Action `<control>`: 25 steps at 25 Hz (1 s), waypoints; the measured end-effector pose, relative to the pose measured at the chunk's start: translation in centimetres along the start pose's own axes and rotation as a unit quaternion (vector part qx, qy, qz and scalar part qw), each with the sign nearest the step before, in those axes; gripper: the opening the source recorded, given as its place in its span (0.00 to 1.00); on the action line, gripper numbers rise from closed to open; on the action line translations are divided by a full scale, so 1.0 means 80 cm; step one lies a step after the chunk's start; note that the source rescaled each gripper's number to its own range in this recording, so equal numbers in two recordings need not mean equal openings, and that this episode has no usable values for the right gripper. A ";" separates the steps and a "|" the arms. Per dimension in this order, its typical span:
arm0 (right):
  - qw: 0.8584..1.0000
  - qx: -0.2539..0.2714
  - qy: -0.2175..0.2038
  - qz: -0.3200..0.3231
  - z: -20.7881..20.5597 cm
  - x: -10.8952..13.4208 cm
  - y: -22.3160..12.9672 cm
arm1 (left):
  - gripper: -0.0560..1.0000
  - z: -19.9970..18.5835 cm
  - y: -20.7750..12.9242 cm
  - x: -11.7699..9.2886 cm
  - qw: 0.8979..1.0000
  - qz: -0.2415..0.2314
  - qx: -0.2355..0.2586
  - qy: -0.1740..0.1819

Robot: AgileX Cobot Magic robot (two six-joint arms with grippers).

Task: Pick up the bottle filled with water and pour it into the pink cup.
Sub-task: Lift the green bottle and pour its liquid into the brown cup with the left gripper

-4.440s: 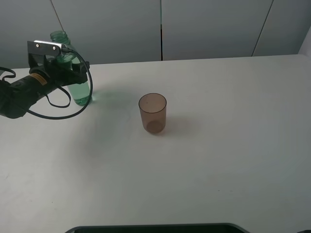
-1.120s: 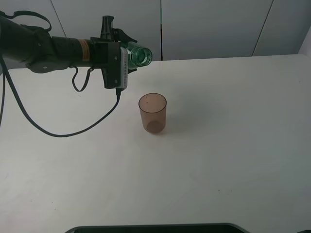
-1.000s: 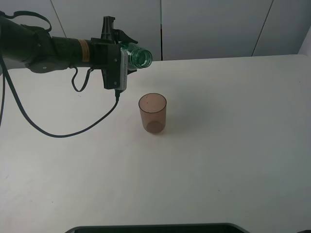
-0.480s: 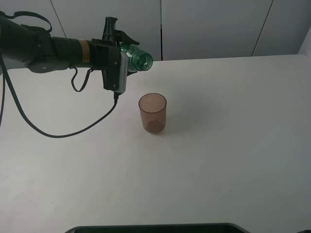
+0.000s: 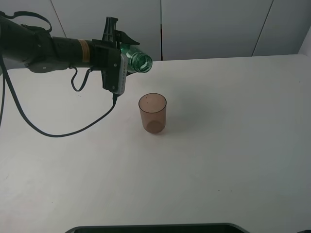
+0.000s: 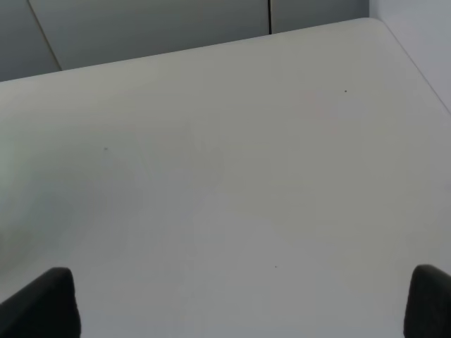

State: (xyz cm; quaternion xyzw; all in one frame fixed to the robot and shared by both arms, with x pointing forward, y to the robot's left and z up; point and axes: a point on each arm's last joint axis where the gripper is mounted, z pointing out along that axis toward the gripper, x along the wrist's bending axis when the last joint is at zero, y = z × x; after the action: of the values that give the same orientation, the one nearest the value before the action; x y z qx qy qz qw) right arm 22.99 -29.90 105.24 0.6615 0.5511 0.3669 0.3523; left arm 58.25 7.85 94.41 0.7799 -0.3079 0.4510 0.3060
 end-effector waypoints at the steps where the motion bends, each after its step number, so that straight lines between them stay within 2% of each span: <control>1: 1.000 0.000 0.000 0.000 0.000 0.000 0.000 | 0.05 0.000 0.000 0.000 1.000 0.001 0.000 0.000; 25: 1.000 0.000 0.000 0.000 0.000 0.000 0.000 | 0.05 0.000 0.000 0.000 0.998 0.055 -0.001 0.001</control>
State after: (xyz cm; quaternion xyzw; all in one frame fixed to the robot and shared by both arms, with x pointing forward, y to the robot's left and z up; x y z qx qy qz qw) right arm 22.99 -29.90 105.24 0.6615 0.5511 0.3669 0.3523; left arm 58.25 7.84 94.42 0.7613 -0.3504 0.4674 0.2814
